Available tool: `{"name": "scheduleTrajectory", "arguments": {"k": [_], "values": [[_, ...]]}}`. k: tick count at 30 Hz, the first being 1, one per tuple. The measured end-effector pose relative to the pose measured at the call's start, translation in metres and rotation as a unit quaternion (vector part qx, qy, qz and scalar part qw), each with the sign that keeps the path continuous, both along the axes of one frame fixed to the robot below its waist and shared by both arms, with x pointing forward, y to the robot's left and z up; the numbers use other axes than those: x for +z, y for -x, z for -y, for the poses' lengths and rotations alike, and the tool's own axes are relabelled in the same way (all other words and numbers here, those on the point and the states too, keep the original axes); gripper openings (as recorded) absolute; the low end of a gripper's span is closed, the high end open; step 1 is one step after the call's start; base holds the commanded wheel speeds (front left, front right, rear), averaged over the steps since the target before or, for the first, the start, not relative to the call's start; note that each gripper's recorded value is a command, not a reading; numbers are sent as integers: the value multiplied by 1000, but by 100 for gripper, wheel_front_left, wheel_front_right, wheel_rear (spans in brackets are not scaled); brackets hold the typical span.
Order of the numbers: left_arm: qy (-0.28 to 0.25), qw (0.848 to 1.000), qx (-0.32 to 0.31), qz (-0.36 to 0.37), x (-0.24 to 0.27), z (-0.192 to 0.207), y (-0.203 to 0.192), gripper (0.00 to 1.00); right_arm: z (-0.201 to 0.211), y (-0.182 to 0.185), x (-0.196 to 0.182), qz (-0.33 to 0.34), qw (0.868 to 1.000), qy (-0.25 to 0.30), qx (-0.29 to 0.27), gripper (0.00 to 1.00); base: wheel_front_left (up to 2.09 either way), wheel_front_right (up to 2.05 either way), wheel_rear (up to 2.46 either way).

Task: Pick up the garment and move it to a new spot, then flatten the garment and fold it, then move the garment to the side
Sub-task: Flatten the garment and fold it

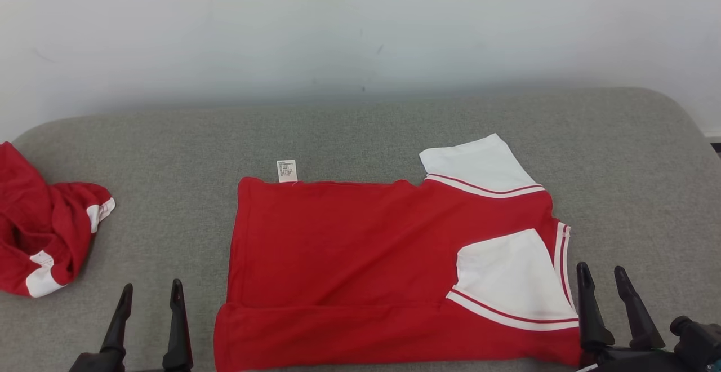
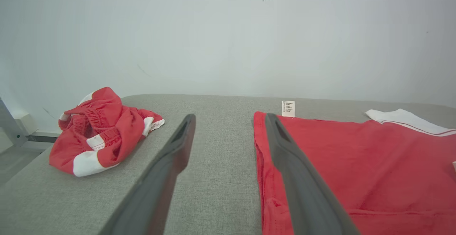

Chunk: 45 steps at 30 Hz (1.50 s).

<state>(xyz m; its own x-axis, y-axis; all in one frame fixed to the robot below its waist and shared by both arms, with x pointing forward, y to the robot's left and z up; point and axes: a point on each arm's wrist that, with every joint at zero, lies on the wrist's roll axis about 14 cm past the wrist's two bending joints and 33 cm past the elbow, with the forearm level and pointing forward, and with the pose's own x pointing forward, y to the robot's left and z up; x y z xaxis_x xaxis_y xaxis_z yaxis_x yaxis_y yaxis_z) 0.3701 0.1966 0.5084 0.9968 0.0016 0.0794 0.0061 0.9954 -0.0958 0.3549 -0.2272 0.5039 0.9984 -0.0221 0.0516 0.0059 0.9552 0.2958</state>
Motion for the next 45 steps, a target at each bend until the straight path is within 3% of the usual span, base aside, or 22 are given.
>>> {"name": "scheduleTrajectory", "arguments": {"k": [11, 26, 32, 38, 45], "values": [[-61, 998, 7, 2, 1, -10, 8, 100, 0, 4, 8, 23, 998, 57, -12, 100, 0, 0, 0], [-59, 998, -1, -34, -22, -9, 13, 100, -9, -2, 3, 17, 998, 68, -4, 100, 0, 0, 0], [-68, 997, -18, -12, -6, -12, -24, 100, -8, -32, 8, 20, 997, 72, 4, 100, 0, 0, 0], [-71, 995, -65, 0, 20, 5, -92, 100, 0, -93, 19, 6, 995, 97, 17, 100, 0, 0, 0], [-58, 991, -110, -41, 17, 27, -154, 100, 10, -150, 17, -27, 991, 125, 24, 100, 0, 0, 0]]}}
